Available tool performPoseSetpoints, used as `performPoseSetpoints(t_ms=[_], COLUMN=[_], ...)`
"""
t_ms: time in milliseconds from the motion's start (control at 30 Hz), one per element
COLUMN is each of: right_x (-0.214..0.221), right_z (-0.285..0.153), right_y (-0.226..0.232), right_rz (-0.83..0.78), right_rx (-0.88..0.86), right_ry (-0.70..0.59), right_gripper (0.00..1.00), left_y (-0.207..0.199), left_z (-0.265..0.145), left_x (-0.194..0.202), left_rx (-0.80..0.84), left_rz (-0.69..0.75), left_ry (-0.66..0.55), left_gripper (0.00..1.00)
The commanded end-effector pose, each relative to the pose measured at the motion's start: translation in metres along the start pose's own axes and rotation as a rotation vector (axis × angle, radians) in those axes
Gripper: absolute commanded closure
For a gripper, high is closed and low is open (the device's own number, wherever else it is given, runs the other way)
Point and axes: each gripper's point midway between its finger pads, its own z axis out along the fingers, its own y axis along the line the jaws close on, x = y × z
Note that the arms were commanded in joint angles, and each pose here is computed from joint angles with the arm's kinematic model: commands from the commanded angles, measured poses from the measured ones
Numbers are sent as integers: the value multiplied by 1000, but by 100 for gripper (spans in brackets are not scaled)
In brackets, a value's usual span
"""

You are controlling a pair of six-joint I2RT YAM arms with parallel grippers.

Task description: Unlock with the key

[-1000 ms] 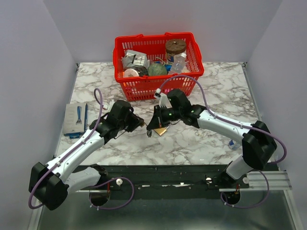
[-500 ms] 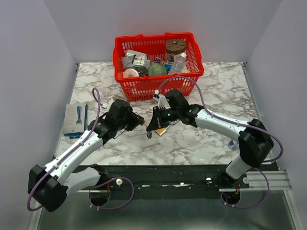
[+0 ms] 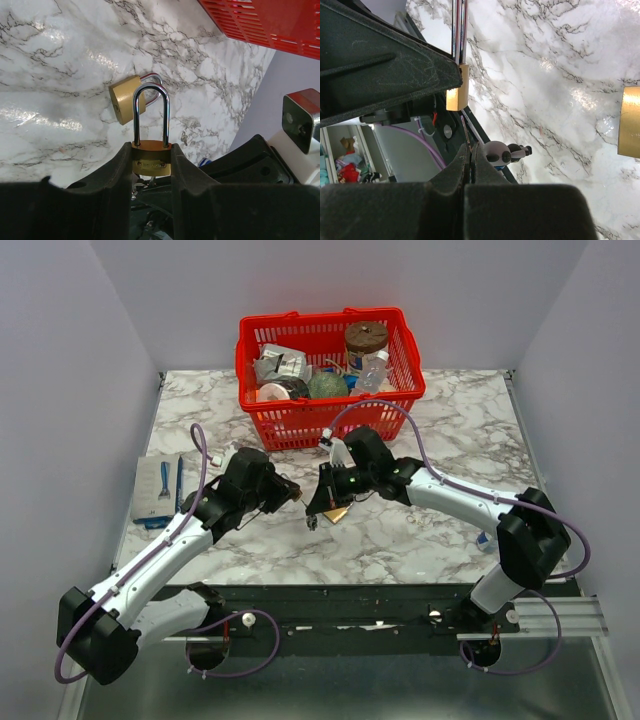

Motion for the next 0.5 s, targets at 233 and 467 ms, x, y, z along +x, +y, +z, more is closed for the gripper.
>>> performPoseSetpoints(t_ms=[233, 467], right_x=[-5, -5], right_z=[2, 3], right_y=[8, 7], right_rz=[-11, -12], right_rx=[-20, -15], right_ry=[12, 11], right_gripper=[99, 99], left_y=[-10, -11], left_z=[-3, -1], left_x=[0, 3], left_rx=[31, 34], left_rz=[-11, -5], left_ry=[2, 13], left_gripper=[100, 100])
